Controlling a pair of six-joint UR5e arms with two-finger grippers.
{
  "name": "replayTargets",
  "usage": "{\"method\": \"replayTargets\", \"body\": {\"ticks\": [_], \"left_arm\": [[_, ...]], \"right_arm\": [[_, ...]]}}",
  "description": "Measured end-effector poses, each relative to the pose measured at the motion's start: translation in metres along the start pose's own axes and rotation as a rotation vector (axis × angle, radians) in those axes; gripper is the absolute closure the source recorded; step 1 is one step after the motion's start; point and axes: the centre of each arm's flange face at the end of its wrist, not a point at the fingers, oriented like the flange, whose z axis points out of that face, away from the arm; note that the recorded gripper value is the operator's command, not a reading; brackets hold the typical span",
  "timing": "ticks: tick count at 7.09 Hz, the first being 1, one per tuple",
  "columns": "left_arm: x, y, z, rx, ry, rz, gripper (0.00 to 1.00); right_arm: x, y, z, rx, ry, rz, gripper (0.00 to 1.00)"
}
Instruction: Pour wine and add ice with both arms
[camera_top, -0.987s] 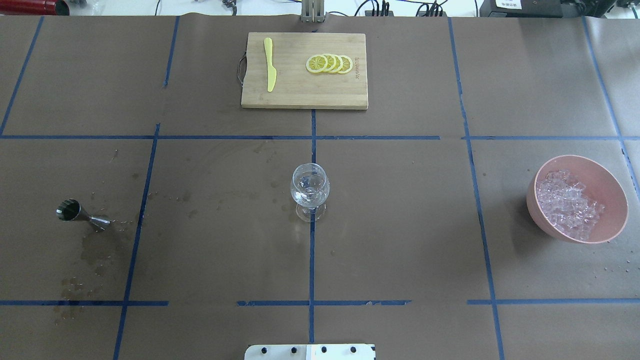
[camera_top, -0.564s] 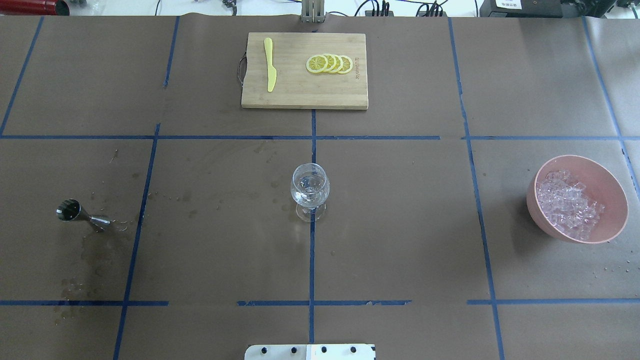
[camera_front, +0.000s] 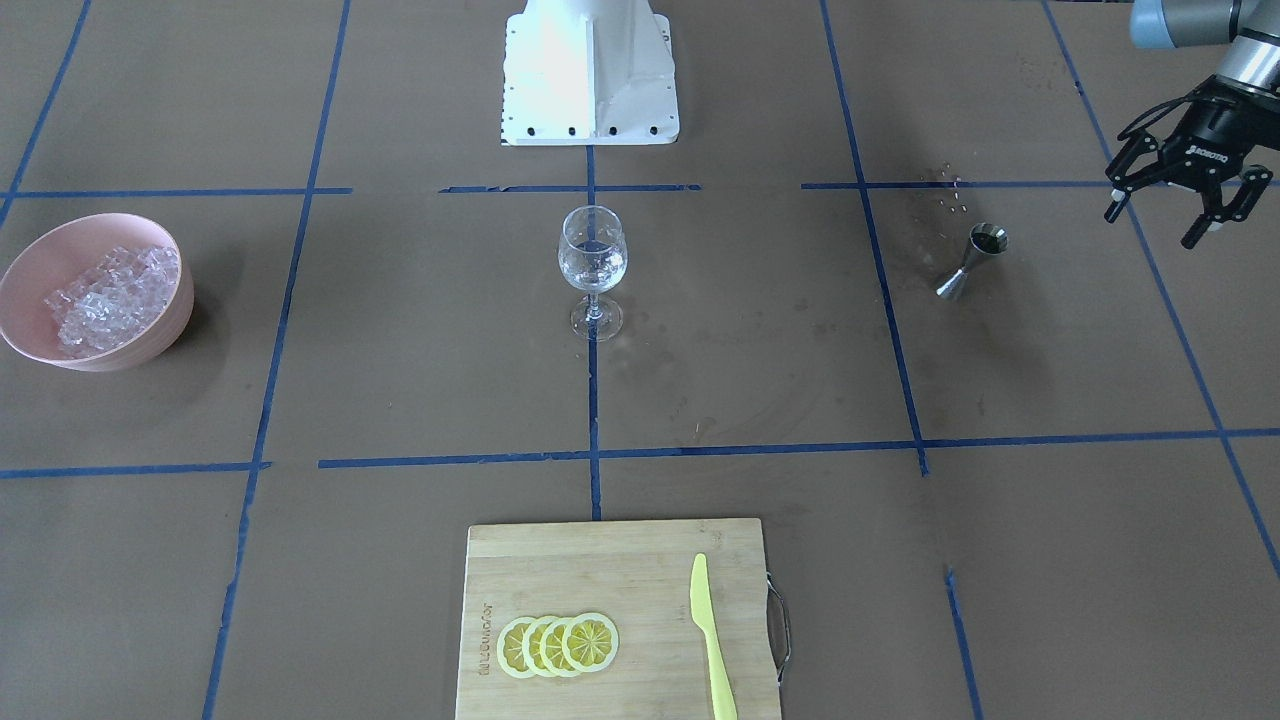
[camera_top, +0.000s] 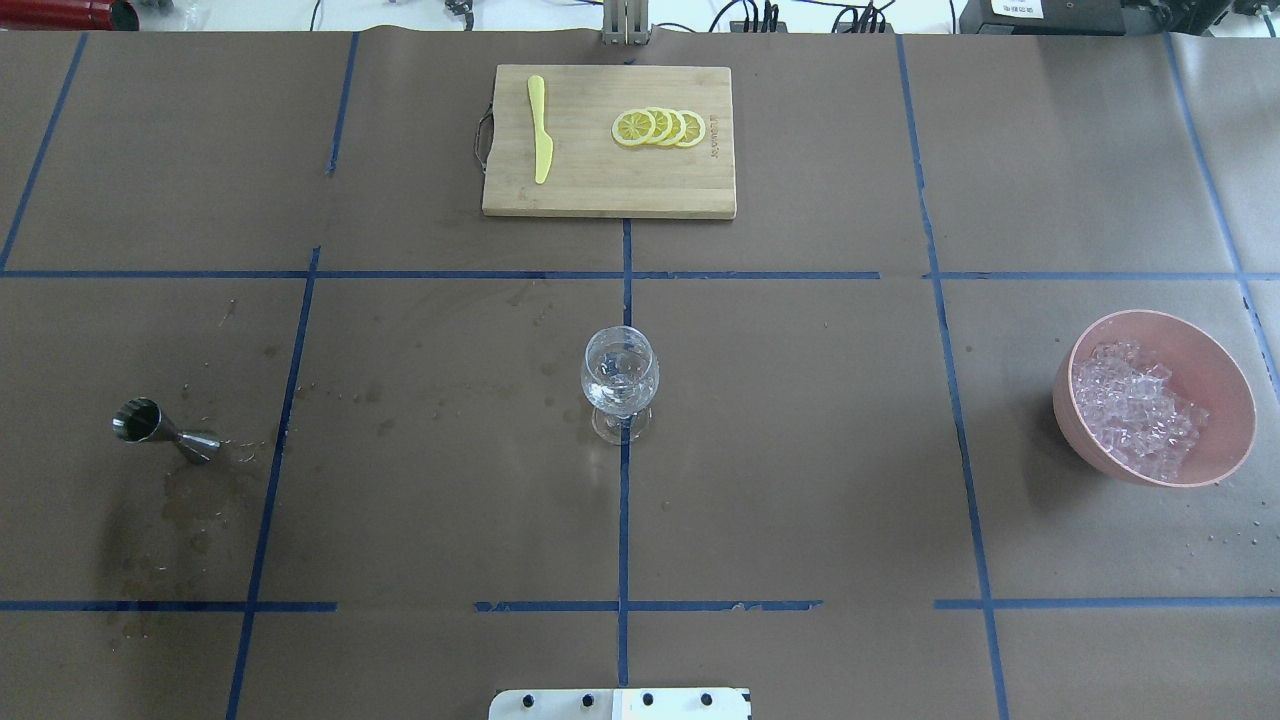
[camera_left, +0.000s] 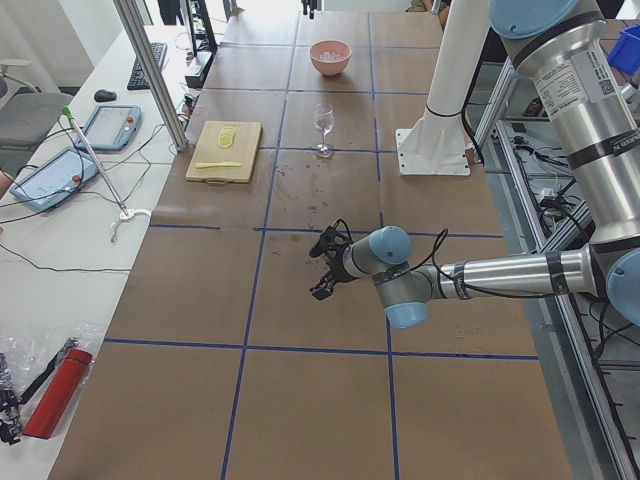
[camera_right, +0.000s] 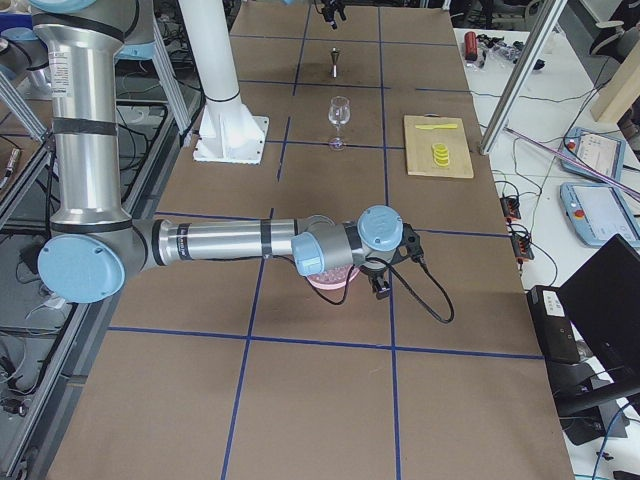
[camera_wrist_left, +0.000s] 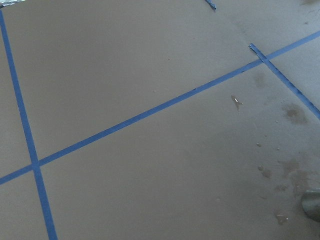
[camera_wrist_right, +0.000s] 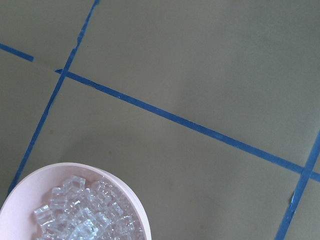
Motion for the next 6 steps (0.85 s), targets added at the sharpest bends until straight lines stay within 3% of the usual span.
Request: {"method": "replayTargets", "body": {"ticks": [3, 6], "left_arm": [[0.042, 0.022, 0.024, 0.052, 0.017, 0.014, 0.02], [0.086, 0.048, 0.047, 0.063, 0.035, -0.002, 0.01]], "right_arm": [[0.0, 0.0, 0.0, 0.0, -0.001, 0.009, 0.0], [-0.002, 0.0, 0.0, 0.002, -0.023, 0.01, 0.0]]}}
